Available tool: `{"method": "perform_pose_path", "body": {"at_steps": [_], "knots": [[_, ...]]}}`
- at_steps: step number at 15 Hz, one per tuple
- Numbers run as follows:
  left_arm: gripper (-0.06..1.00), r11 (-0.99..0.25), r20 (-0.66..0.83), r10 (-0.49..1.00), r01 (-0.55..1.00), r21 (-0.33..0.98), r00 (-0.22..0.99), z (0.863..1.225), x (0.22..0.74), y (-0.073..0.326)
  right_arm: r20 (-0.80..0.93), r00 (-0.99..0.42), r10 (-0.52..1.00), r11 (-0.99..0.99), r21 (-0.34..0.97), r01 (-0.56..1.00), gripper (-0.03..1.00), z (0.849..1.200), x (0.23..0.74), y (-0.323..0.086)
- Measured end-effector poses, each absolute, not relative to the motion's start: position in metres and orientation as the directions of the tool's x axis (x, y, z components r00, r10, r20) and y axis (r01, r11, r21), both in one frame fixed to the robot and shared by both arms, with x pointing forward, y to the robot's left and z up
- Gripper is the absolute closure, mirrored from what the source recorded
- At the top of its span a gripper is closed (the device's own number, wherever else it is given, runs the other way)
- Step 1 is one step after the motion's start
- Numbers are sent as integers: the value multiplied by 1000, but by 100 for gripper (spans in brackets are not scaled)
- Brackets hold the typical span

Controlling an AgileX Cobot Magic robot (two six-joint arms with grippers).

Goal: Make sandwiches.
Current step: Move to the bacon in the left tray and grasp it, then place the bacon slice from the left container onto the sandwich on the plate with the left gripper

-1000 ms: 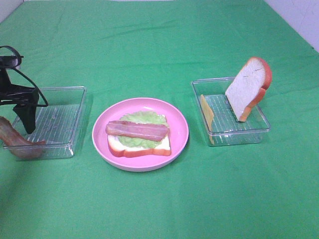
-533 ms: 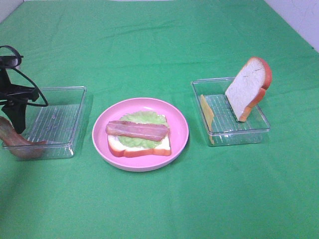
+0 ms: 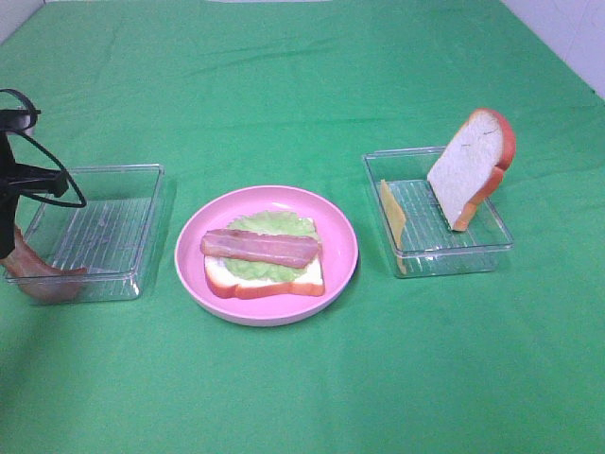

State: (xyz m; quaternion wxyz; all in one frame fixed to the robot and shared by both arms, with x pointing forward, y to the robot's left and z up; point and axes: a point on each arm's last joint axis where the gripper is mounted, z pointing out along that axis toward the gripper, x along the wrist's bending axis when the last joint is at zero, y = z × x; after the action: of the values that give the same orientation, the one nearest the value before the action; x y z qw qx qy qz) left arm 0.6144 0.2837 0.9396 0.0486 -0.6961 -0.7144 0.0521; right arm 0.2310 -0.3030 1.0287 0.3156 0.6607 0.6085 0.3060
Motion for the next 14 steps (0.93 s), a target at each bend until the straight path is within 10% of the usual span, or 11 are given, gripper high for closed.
{"method": "perform_pose_path", "body": {"at_steps": [14], "knots": [[94, 26, -112, 994, 996, 89, -16, 1028, 594, 266, 20, 72, 997, -60, 789, 611, 20, 1029, 231, -303]]}}
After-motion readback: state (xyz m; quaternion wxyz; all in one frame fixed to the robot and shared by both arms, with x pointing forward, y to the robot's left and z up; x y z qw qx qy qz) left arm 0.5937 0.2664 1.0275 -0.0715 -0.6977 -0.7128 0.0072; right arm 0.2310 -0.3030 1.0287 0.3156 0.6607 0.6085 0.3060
